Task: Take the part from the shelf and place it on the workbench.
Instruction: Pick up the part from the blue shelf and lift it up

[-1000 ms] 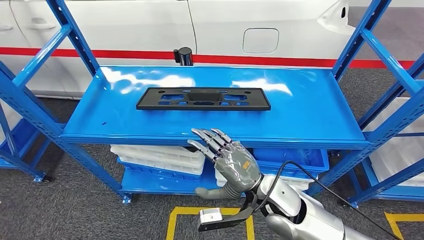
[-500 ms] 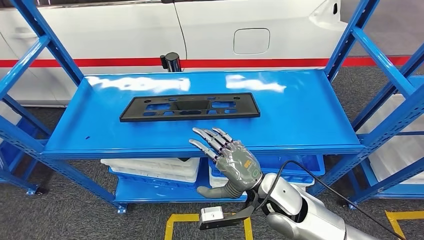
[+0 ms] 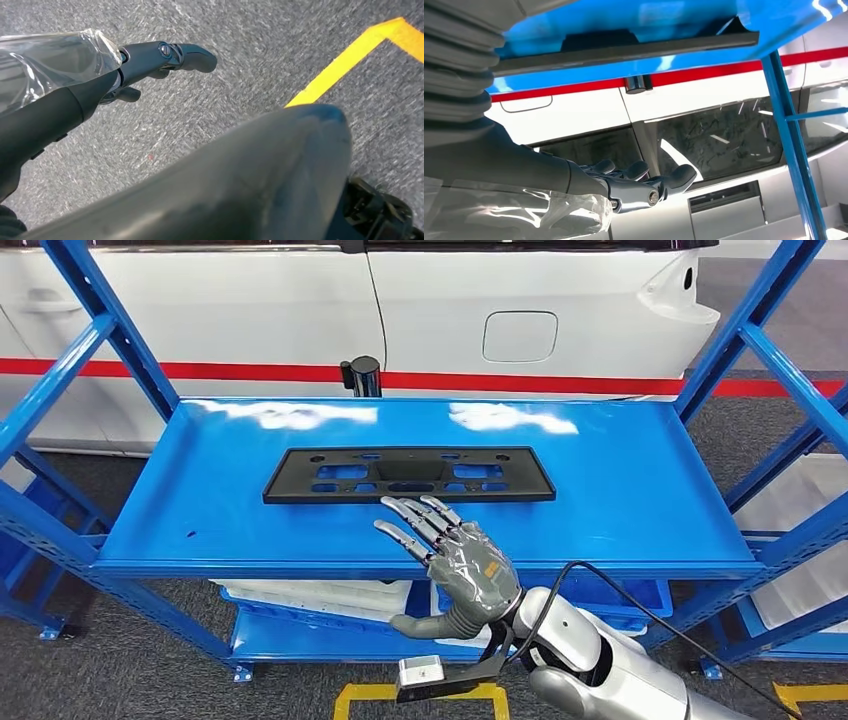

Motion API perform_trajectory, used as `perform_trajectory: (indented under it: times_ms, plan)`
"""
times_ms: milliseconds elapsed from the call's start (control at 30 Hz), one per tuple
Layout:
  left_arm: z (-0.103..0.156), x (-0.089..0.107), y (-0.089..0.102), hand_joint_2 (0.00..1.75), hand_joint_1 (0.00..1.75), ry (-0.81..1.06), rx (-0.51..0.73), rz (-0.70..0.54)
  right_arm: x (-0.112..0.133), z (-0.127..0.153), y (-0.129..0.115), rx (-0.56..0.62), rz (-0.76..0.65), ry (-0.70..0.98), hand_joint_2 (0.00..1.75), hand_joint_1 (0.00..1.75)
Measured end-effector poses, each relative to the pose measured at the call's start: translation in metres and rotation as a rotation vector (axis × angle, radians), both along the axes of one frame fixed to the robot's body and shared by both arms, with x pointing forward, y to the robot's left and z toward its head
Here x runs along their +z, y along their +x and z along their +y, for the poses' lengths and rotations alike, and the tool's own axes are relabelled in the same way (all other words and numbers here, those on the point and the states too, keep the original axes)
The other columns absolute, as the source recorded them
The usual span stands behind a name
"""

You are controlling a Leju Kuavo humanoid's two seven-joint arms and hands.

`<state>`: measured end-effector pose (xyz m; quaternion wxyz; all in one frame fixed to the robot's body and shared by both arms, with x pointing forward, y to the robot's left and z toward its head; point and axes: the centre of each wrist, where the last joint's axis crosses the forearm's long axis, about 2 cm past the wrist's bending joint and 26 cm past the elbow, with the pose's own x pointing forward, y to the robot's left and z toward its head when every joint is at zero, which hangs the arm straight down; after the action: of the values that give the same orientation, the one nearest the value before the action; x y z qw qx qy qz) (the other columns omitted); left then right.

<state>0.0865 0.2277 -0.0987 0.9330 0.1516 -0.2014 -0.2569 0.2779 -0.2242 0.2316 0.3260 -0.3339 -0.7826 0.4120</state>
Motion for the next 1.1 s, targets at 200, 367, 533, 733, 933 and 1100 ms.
perform_trajectory:
  times_ms: [200, 367, 533, 733, 933, 1100]
  plan:
    - [-0.001, 0.000, 0.001, 0.00, 0.00, -0.001, -0.001, 0.000, 0.000, 0.001, 0.000, 0.012, 0.008, -0.009, 0.00, 0.00]
    - [-0.001, 0.001, 0.004, 0.00, 0.00, 0.000, -0.002, -0.008, 0.001, 0.004, 0.001, 0.027, 0.011, -0.016, 0.44, 0.00]
    - [-0.001, 0.000, 0.001, 0.00, 0.00, 0.000, -0.008, -0.001, -0.002, 0.007, 0.000, 0.053, 0.039, -0.035, 1.75, 0.00]
    - [-0.001, 0.000, 0.000, 0.00, 0.00, 0.000, -0.016, 0.011, -0.003, 0.013, 0.002, 0.082, 0.077, -0.085, 1.75, 0.00]
    - [-0.003, 0.001, 0.006, 0.00, 0.00, -0.014, -0.035, -0.001, -0.004, 0.018, 0.012, 0.039, 0.147, -0.228, 1.75, 0.00]
    - [-0.005, 0.002, 0.007, 0.00, 0.00, -0.023, -0.045, -0.002, -0.003, 0.018, 0.024, -0.009, 0.166, -0.311, 1.75, 0.00]
